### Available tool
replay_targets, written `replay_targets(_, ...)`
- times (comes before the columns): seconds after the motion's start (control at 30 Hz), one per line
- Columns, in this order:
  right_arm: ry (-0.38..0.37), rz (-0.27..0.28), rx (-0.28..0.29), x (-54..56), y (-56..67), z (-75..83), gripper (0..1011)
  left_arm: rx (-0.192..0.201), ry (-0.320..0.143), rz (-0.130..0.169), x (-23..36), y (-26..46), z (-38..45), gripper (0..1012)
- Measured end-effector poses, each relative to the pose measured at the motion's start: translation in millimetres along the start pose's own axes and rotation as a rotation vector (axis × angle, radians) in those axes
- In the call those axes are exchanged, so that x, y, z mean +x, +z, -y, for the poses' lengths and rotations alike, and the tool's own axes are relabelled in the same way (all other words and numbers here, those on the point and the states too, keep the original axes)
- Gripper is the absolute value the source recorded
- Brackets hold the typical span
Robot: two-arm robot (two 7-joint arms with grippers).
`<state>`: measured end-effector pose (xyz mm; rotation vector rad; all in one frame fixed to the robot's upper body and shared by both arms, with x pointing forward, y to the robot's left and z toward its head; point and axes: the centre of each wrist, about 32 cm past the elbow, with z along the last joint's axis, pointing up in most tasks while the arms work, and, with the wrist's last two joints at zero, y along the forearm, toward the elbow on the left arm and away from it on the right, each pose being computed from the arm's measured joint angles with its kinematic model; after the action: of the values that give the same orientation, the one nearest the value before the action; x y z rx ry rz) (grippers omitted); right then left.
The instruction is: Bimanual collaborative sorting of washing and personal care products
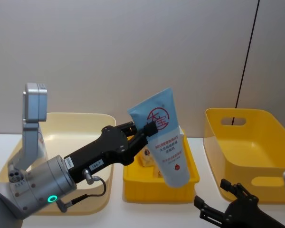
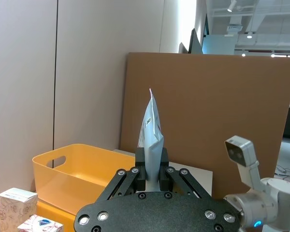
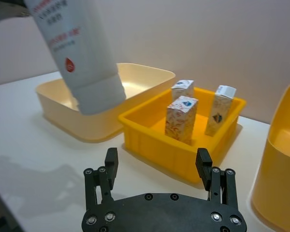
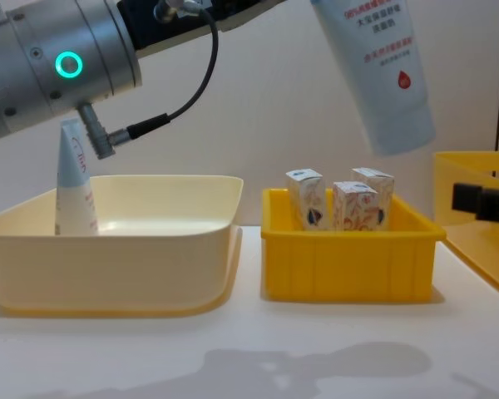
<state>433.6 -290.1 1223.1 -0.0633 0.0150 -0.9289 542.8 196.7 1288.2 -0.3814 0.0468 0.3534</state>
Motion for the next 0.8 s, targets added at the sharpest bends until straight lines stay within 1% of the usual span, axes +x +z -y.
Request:
replay_targets(0.13,0.056,-0.021,0.006,8.0,7.0,7.0,1001,0.0,0.0,0.0,-0.1,0.0,0.0,146)
replay_targets(0.27,0.102,-0.044,0.028,16.4,15.1,13.8,1001,-0.001,0.0,0.0,-0.1,0.0,0.1,146)
replay_targets(0.5,0.14,-0.071,0.077,24.7,24.7,19.8,1001,-0.001,0.0,0.0,-0.2,0.1,0.1,146)
replay_targets(0.8,0.188,-0.074,0.112,32.1,34.3,21.1,1001,-0.001,-0.001,0.0,-0.1,0.1,0.0,145)
